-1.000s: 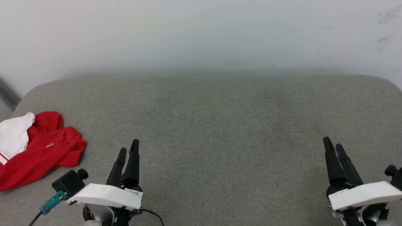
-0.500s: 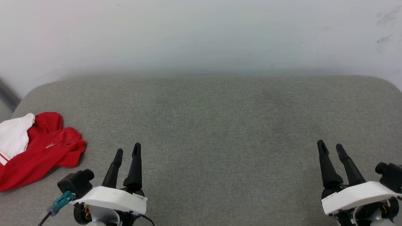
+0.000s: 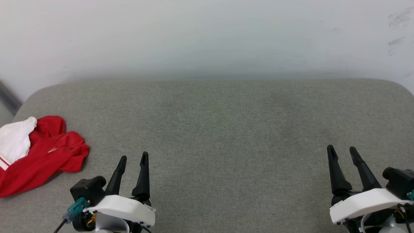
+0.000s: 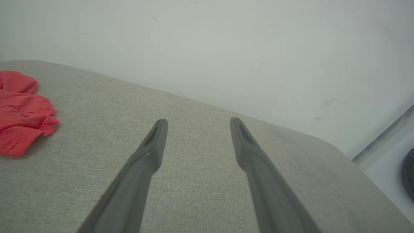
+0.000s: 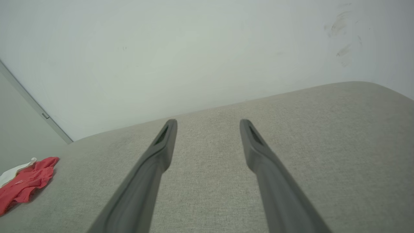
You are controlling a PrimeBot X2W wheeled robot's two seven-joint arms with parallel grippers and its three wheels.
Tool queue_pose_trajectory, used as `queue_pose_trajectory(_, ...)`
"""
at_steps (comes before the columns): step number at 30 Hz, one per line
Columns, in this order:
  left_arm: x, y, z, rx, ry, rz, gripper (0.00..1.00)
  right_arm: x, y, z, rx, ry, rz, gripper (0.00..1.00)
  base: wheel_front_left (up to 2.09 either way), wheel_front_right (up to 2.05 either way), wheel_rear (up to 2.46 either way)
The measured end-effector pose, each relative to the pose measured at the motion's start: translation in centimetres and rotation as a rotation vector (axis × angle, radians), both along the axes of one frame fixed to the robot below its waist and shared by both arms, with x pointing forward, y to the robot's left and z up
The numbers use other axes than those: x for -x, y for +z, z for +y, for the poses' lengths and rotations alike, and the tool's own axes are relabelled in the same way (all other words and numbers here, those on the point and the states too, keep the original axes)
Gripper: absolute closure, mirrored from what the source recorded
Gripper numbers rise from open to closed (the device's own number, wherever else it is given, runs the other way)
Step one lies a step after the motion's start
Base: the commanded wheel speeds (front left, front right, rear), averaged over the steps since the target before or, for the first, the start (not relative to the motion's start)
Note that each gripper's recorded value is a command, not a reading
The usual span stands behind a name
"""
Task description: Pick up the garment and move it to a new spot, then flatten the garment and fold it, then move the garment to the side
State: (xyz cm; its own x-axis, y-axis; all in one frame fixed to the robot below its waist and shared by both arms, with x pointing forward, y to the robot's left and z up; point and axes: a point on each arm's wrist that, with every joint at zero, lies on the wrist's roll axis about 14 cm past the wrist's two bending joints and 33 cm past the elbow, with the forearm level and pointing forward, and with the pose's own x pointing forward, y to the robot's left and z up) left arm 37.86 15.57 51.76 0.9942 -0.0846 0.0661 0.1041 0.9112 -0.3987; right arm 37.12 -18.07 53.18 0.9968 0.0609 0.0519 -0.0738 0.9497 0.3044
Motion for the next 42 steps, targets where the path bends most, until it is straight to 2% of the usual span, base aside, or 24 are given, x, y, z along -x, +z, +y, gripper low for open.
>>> queue_pose_trajectory(11,0.26,-0.23,-0.15,-0.104,0.003,-0.012,0.00,0.16,0.20,0.30,0.085,0.004,-0.018,0.00,0.00,0.00,0.00)
queue_pose_trajectory(42,0.41,-0.53,-0.80,-0.313,-0.006,-0.052,0.00,0.15,0.81,-0.03,0.205,-0.016,-0.069,0.00,0.00,0.00,0.00)
